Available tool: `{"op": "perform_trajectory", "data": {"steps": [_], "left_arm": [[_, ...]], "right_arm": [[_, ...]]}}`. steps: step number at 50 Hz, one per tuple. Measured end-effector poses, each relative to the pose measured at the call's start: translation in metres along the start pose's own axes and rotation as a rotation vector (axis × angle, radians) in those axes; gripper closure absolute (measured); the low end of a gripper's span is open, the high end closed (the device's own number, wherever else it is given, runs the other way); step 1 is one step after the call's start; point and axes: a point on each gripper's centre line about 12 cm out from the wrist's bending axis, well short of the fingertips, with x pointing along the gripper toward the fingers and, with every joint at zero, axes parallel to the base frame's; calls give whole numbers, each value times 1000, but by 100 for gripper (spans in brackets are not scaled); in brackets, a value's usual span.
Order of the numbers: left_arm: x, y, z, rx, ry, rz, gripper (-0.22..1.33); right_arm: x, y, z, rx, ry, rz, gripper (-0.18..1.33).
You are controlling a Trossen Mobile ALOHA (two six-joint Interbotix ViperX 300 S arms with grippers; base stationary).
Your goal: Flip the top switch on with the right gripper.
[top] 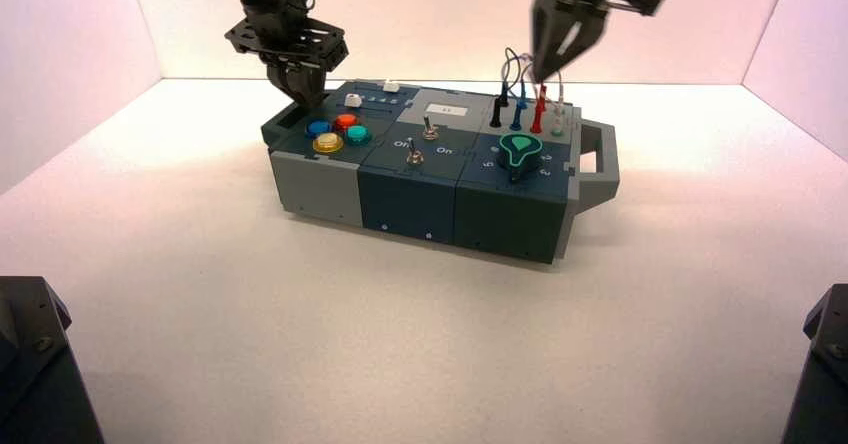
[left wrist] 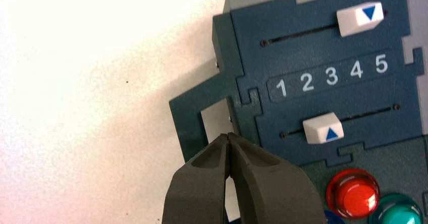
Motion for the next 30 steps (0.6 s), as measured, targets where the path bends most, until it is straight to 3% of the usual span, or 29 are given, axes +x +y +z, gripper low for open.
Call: {"op": "perform_trajectory", "data": {"steps": [15,30], "left_arm": [[4,1,2,-1,1,-1,128],[7,1,3,-5,-1,-1,127]], "right_arm": [[13,52,-6,-70,50,45,129],[14,70,-12,-96,63,58,129]]}}
